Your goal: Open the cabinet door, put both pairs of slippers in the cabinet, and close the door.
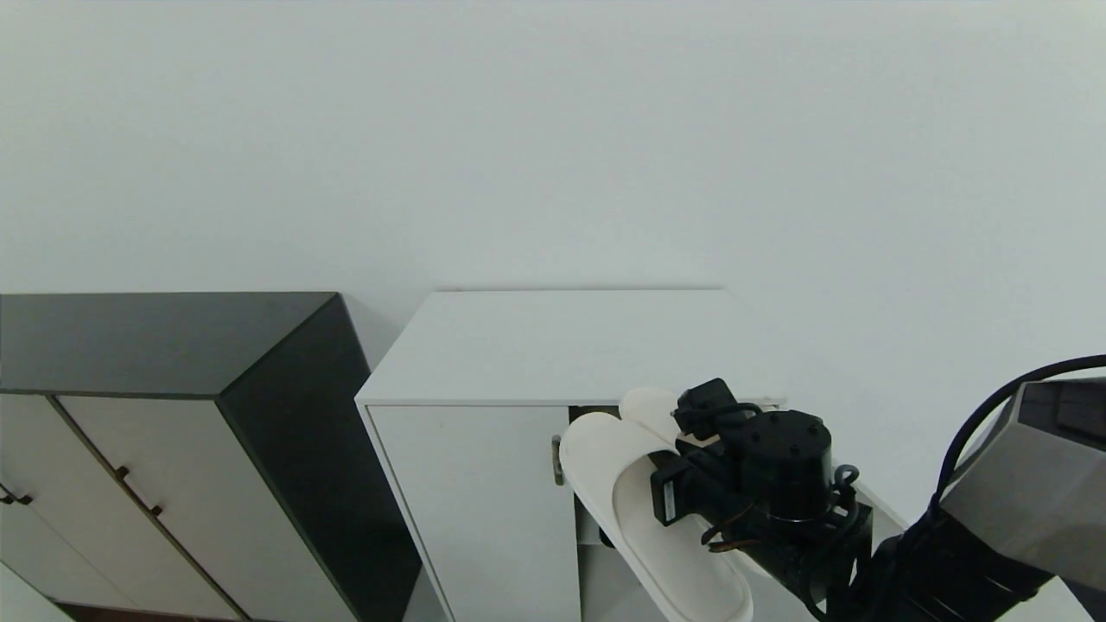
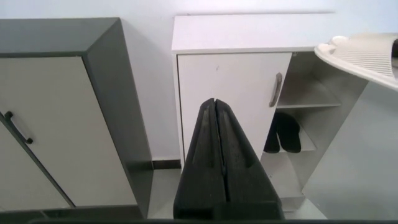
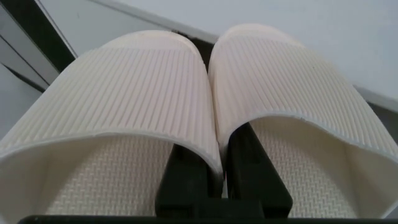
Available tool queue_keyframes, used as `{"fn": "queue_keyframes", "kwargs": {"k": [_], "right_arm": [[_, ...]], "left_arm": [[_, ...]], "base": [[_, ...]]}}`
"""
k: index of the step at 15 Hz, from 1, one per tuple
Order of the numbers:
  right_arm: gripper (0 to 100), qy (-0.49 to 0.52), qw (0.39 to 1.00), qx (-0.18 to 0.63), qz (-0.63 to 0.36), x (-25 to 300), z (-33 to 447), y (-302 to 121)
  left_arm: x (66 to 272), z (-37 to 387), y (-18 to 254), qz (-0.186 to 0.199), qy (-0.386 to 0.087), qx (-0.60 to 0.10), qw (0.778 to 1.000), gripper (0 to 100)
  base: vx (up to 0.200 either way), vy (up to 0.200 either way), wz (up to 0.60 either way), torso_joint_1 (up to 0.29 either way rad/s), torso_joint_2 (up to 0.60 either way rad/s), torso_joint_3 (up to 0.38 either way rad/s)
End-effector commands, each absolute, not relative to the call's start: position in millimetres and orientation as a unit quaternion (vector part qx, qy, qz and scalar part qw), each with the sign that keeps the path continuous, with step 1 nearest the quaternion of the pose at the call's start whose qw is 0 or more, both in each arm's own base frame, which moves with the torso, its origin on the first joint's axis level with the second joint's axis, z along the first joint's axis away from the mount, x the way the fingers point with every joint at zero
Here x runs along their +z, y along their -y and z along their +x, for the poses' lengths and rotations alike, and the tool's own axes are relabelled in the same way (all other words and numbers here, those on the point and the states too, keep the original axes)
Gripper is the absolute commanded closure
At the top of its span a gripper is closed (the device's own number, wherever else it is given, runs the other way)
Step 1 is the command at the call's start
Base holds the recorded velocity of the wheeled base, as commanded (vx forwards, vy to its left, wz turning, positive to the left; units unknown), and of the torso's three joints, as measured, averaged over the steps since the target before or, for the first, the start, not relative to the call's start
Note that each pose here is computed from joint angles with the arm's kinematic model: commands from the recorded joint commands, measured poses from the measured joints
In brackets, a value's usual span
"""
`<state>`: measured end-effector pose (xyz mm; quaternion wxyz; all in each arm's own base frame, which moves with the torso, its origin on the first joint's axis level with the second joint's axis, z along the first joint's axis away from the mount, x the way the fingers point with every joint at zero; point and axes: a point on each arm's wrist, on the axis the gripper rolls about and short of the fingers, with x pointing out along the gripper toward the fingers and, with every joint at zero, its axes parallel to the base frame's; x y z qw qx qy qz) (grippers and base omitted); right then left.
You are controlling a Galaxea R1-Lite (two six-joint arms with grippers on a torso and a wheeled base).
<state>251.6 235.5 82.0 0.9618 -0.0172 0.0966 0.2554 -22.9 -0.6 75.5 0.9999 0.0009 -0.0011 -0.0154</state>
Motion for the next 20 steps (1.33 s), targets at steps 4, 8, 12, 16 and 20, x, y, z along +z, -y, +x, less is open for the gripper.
{"fn": "queue_keyframes", "kwargs": {"k": [4,8,12,16,20], "right_arm": [[100,-0.081,0.962,0.257,-0.035,85,235,-220],[100,-0.077,0.959,0.270,-0.038,78,223,-219],[100,-0.069,0.958,0.277,-0.035,78,218,-221],[100,-0.070,0.958,0.276,-0.035,78,218,-220],[100,-0.070,0.958,0.275,-0.035,77,219,-220]], "left_arm": [[76,-23,1,0.001,0.001,-0.015,1.000,100],[76,-23,1,0.002,0.001,-0.016,1.000,100],[76,-23,1,0.001,0.001,-0.016,1.000,100],[76,-23,1,0.001,0.001,-0.016,1.000,100],[76,-23,1,0.001,0.001,-0.015,1.000,100]], "base": [[0.000,0.000,0.00,-0.163,0.38,0.212],[0.000,0.000,0.00,-0.211,0.48,0.270],[0.000,0.000,0.00,-0.231,0.55,0.318],[0.000,0.000,0.00,-0.207,0.53,0.315],[0.000,0.000,0.00,-0.183,0.51,0.315]]}}
